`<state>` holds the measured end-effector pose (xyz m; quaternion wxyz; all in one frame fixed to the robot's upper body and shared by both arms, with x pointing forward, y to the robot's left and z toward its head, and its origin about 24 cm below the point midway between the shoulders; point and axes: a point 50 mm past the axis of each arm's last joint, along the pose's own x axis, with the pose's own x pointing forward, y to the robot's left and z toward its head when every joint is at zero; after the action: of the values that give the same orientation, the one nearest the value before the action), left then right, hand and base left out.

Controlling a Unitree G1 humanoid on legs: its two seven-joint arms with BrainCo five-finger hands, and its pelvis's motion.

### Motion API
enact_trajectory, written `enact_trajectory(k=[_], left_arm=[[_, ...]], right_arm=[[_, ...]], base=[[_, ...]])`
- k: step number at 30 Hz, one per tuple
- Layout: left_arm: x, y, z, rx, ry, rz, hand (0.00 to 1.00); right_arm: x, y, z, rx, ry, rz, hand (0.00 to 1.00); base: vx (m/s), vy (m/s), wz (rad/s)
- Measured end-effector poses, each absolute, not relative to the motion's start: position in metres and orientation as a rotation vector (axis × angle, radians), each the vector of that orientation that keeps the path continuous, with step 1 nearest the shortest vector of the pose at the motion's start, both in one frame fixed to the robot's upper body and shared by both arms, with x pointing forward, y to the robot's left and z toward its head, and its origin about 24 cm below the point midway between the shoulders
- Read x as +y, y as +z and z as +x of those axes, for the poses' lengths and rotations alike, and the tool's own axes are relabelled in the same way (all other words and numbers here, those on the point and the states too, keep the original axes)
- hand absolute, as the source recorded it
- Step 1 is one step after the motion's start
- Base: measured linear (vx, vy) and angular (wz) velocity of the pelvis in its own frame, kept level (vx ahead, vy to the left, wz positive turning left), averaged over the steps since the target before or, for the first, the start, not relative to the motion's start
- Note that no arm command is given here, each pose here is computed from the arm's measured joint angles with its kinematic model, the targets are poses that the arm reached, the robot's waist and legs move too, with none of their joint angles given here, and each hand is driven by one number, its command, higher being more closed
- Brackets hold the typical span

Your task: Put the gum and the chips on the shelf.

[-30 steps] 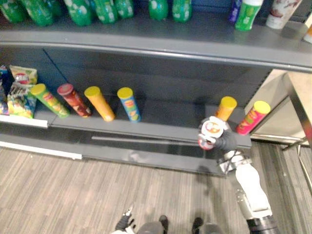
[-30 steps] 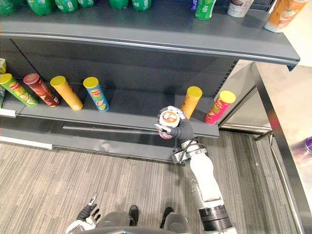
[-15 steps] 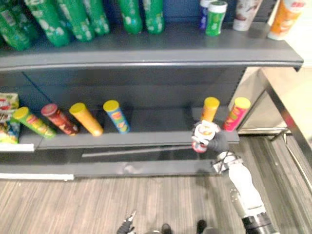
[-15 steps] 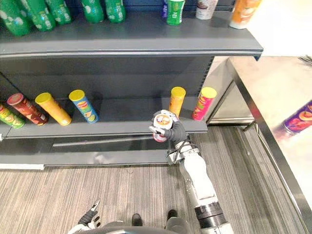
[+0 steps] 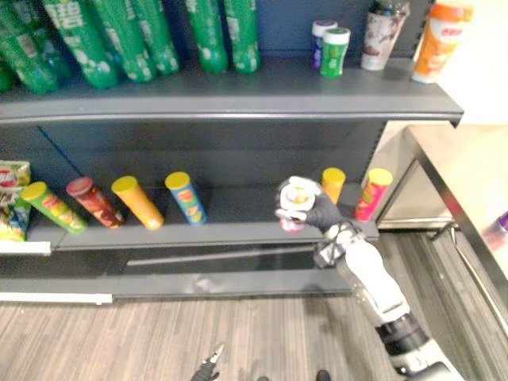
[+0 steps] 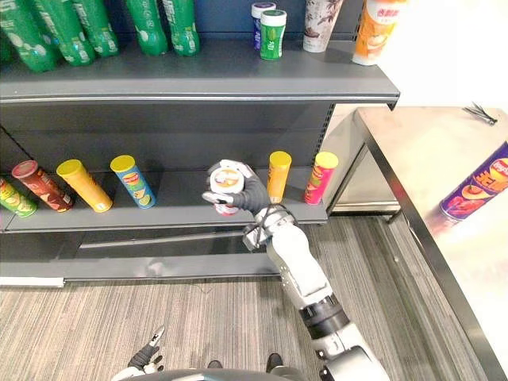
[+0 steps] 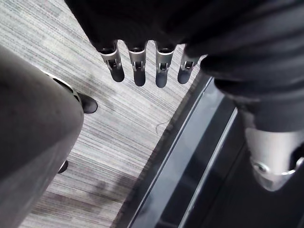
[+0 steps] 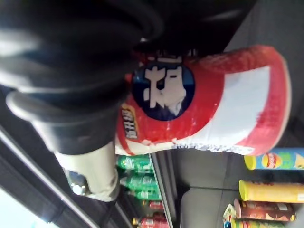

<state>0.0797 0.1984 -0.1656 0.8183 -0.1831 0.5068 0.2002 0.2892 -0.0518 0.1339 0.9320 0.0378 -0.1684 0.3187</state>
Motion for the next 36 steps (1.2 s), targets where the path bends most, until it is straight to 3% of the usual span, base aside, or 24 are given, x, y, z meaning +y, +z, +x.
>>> enact_trajectory(k=[8,21,36], left_arm=[[0.2,-0.165,0.08,1.079,0.442,-0.401,0.0],[0.207,-0.164,0.08,1.06,0.51,-0.442,0.0],[0.204,-0.161,0.095,1.035,0.455,-0.421,0.0]], right_arm=[[-0.025,0.188,0.314,-0.459,0.726,0.086,1.0],[-0.072,0.299,0.382,-0.576,0.327,0.13,1.0],[-0.112,0.305,0.409,-0.478,0.107,0.17,1.0]], base=[[-0.03,-0.045,0.09],[-0.02,-0.018,0.05],[0.0,0.0,0.0]])
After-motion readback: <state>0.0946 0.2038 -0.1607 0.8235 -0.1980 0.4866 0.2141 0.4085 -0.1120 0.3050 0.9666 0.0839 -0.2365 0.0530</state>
